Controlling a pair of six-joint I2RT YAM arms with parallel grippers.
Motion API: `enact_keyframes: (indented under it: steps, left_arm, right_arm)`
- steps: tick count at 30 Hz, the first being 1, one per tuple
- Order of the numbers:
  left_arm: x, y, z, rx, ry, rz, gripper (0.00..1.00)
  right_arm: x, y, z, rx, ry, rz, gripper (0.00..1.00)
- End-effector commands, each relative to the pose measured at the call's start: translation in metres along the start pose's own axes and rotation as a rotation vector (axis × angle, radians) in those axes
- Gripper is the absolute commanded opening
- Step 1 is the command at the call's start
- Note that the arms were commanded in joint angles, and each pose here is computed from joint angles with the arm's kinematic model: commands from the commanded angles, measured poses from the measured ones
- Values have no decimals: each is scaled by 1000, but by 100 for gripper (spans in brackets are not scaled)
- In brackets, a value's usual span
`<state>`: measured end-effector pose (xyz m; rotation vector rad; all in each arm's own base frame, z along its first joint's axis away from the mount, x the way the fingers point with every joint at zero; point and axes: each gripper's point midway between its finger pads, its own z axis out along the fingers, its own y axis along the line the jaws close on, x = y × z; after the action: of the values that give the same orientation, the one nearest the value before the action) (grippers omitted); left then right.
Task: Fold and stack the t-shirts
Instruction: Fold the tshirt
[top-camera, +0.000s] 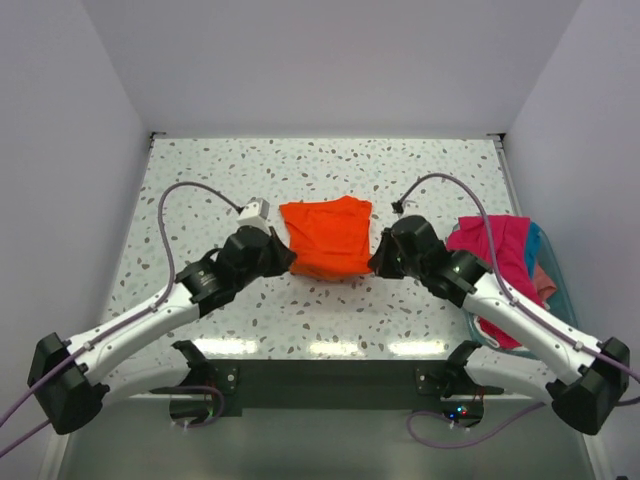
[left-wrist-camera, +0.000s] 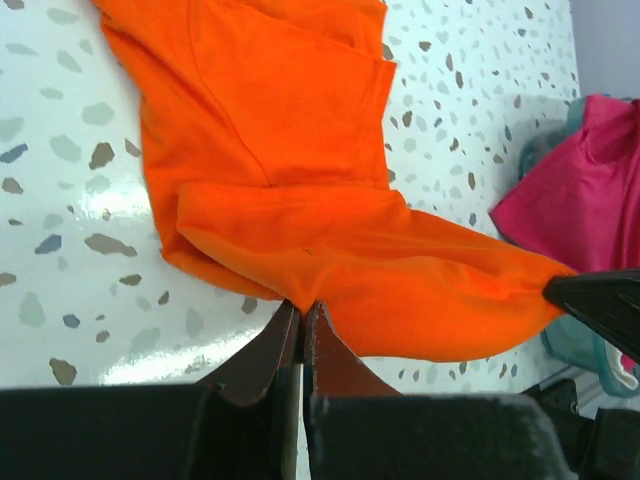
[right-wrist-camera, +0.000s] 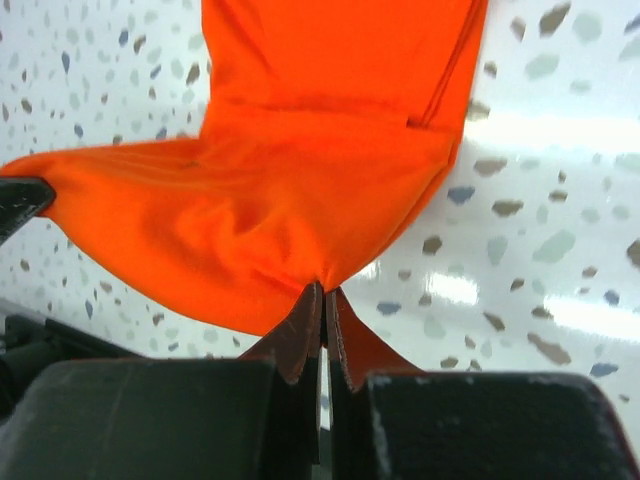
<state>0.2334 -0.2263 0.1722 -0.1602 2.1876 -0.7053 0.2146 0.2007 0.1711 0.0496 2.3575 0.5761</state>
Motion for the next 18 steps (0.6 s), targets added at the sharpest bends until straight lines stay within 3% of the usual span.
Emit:
enact_keyframes:
  steps: [1, 6, 9, 10, 15, 18]
  left_arm:
    - [-46, -8, 16, 20, -84, 19, 0]
    - [-86, -14, 50, 10, -102, 16, 0]
    - [-119, 0, 79, -19, -128, -2, 0]
    - [-124, 5, 87, -29, -122, -11, 0]
    - [-143, 39, 155, -71, -68, -33, 0]
    - [-156, 63, 196, -60, -55, -33, 35]
  right_arm:
    - [-49, 7, 10, 49, -69, -68, 0]
    - [-117, 16, 37, 28, -98, -25, 0]
    - [-136, 9, 77, 50, -48, 0, 0]
    - [-148, 11, 73, 34, -72, 6, 0]
    - [-183, -21, 150, 82, -21, 76, 0]
    - [-199, -45, 194, 109, 9, 116, 24]
